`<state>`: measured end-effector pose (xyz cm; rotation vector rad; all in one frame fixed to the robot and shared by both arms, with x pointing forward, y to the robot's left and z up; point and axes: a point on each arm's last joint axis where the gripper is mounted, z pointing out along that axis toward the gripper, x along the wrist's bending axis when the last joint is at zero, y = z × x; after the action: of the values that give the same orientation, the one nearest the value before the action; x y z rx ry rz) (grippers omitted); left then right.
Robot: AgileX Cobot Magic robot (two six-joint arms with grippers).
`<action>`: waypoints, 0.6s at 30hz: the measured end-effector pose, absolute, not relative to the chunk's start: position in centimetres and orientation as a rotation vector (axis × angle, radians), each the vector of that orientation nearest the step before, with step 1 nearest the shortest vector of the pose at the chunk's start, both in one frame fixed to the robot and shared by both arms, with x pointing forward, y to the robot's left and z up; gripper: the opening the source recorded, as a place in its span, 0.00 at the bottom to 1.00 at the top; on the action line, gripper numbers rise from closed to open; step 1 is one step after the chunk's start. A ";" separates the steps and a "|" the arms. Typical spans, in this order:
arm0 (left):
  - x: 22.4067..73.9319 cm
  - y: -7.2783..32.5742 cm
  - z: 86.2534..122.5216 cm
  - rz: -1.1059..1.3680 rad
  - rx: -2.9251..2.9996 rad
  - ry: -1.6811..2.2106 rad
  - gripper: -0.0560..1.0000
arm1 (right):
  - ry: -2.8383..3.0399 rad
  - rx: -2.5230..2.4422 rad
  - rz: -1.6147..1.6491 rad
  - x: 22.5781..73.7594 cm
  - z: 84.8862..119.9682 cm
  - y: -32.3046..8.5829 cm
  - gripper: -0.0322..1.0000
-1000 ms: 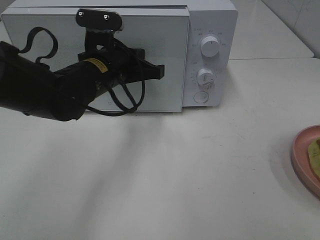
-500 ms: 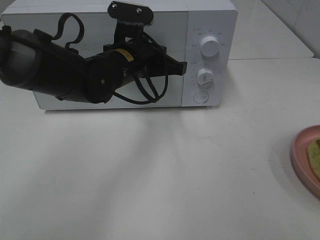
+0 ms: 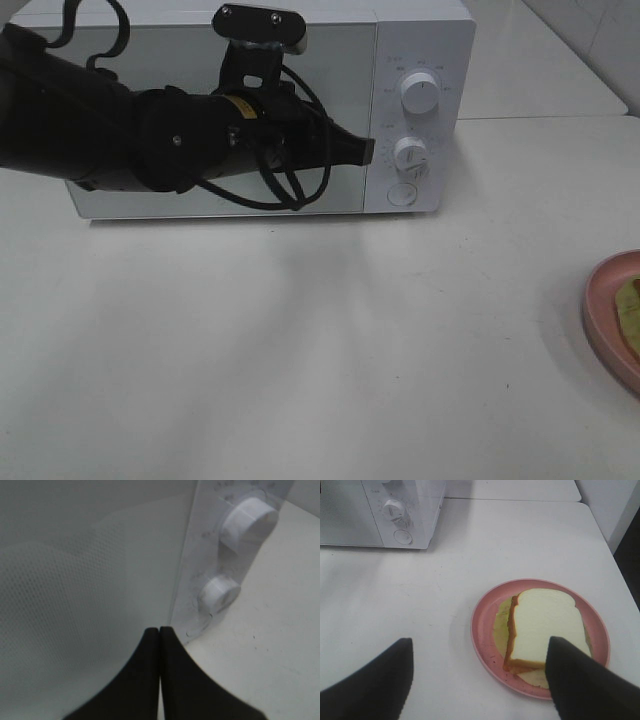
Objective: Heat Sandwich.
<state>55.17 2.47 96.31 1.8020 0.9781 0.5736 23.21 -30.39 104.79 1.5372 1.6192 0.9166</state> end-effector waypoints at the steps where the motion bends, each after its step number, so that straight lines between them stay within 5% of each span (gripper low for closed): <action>1: 54.8 2.7 96.2 0.554 1.829 0.986 0.05 | 1.619 1.537 0.917 23.2 104.8 -30.4 0.73; 6: 52.5 3.7 96.7 0.408 1.990 1.023 0.09 | 1.619 1.537 0.917 23.2 104.8 -30.4 0.73; 8: 51.2 4.2 97.0 0.302 2.097 1.041 0.36 | 1.619 1.537 0.917 23.2 104.8 -30.4 0.73; 9: 51.2 4.2 97.0 0.302 2.097 1.041 0.36 | 1.619 1.537 0.917 23.2 104.8 -30.4 0.73; 10: 50.8 4.4 97.1 0.271 2.127 1.044 0.51 | 1.619 1.537 0.917 23.2 104.8 -30.4 0.73; 11: 50.1 4.6 97.3 0.215 2.180 1.049 0.77 | 1.619 1.537 0.917 23.2 104.8 -30.4 0.73; 12: 49.8 4.7 97.4 0.190 2.205 1.050 0.86 | 1.619 1.537 0.917 23.2 104.8 -30.4 0.73; 18: 48.5 5.5 98.1 0.119 2.333 1.010 0.95 | 1.619 1.537 0.917 23.2 104.8 -30.4 0.73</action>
<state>48.50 5.46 98.07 2.3333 1.0101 0.1190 23.21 -30.39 104.79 1.5372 1.6192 0.9166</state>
